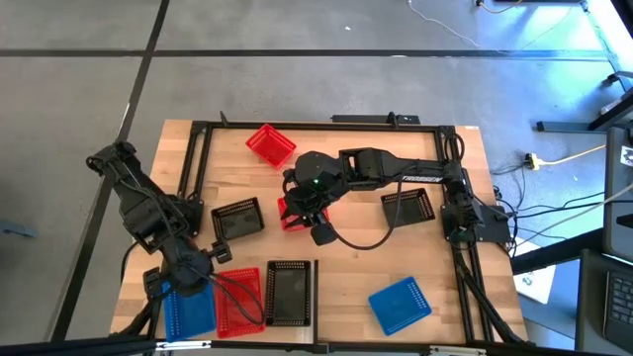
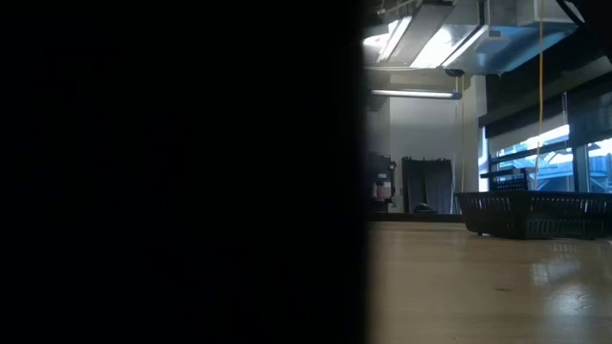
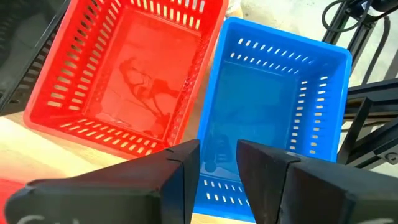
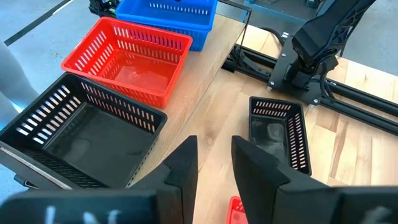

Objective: Stack baskets on shelf by color
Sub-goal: Stack the bottom red bin on top of the other red bin on the shelf

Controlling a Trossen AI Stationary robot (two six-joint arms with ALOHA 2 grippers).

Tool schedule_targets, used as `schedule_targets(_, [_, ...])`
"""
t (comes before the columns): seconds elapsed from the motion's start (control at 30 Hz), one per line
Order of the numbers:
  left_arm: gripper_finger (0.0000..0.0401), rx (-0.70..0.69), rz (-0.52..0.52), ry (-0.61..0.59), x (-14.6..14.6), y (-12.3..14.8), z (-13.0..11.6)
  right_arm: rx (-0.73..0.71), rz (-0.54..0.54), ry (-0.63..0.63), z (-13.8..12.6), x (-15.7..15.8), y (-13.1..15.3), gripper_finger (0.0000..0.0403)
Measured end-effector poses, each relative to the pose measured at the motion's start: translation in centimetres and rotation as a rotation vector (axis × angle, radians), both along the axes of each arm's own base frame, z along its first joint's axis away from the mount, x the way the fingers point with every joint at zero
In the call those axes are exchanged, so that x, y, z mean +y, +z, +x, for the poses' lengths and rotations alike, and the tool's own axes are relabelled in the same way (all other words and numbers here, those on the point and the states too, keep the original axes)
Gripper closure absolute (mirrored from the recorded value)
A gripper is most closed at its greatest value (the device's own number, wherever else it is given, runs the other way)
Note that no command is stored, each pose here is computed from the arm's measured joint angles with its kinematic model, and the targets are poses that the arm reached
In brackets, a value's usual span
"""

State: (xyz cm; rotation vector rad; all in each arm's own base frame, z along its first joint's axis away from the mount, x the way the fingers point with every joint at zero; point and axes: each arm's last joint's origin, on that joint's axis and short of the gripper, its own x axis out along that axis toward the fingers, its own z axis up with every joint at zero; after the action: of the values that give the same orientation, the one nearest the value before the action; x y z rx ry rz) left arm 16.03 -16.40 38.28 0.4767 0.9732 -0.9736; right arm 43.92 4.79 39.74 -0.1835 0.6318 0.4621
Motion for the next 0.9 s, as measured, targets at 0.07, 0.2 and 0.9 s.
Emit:
schedule_targets(0.07, [0.0306,0.0,0.0,0.001,0.0,0.0,0.0,0.0,0.0,0.0,0.0,0.0,0.0,0.0304])
schedule_targets(0.2, [0.0306,-0.004,0.004,0.005,0.0,0.0,0.0,0.0,0.0,0.0,0.0,0.0,0.0,0.0304])
schedule_targets(0.9, [0.0306,-0.057,0.184,0.89,3.7,-0.1,0.7,-0.001,0.0,0.0,0.0,0.0,0.0,0.0304])
